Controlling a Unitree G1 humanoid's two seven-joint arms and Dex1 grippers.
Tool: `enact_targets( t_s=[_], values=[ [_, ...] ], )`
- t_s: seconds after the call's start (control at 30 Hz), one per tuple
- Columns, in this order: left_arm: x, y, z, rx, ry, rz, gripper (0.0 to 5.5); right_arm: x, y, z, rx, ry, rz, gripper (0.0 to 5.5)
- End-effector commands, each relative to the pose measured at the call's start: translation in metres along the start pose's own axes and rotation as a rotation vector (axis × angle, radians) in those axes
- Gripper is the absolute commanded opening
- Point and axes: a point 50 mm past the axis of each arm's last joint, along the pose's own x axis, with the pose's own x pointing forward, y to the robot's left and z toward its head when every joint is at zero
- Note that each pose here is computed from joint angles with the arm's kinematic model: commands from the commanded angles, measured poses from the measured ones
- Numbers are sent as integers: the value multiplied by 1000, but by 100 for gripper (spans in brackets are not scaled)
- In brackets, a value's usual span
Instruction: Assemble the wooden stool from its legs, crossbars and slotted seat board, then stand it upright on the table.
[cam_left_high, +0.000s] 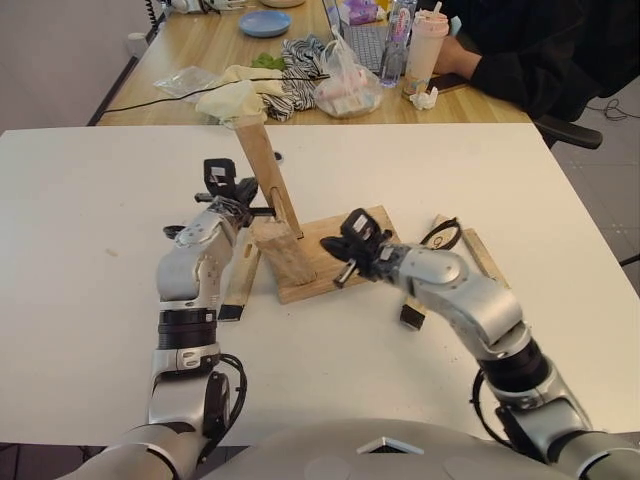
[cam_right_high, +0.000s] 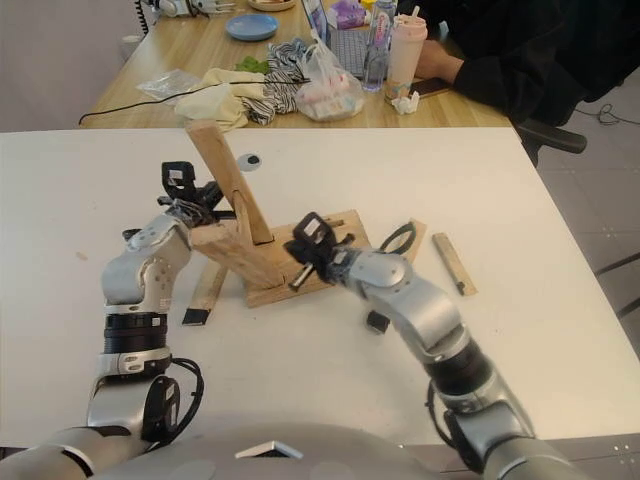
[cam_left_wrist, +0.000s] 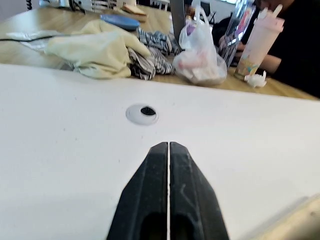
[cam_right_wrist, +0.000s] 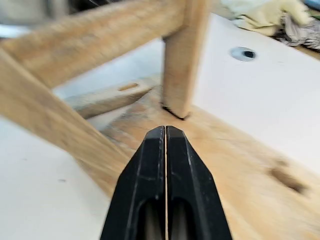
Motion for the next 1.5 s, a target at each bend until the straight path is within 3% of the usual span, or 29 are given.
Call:
enact_targets(
  t_s=[0.03, 0.23, 0.4, 0.63, 0.8, 0.97, 1.1, 1.27, 1.4, 1.5],
  values=[
    [-43, 12, 11, 17, 78, -168, 0, -8, -54, -17, -46, 118, -66, 1],
    [-114, -7, 3, 250, 461, -511, 0, -29, -77, -63, -39, 345, 101, 1],
    [-133, -29, -24, 331, 641, -700, 0, -36, -69, -73, -27, 369, 226, 1],
    [-111, -49, -83, 360, 721, -616, 0, -22, -58, -75, -84, 384, 306, 1],
    [-99, -52, -94, 371, 692, -547, 0, -8, -48, -85, -168, 421, 346, 1],
    [-81, -46, -95, 353, 641, -364, 0, -19, -34, -98, -214, 531, 512, 1],
    [-57, -37, -94, 357, 580, -239, 0, -4, -12, -81, -297, 436, 656, 1],
    [-10, -51, -91, 277, 471, -206, 0, 27, 16, -48, -317, 279, 710, 1],
    [14, -67, -94, 230, 427, -226, 0, 35, 12, -47, -294, 247, 592, 1],
    [8, -62, -98, 198, 424, -212, 0, 21, -7, -41, -255, 228, 495, 1]
  ],
)
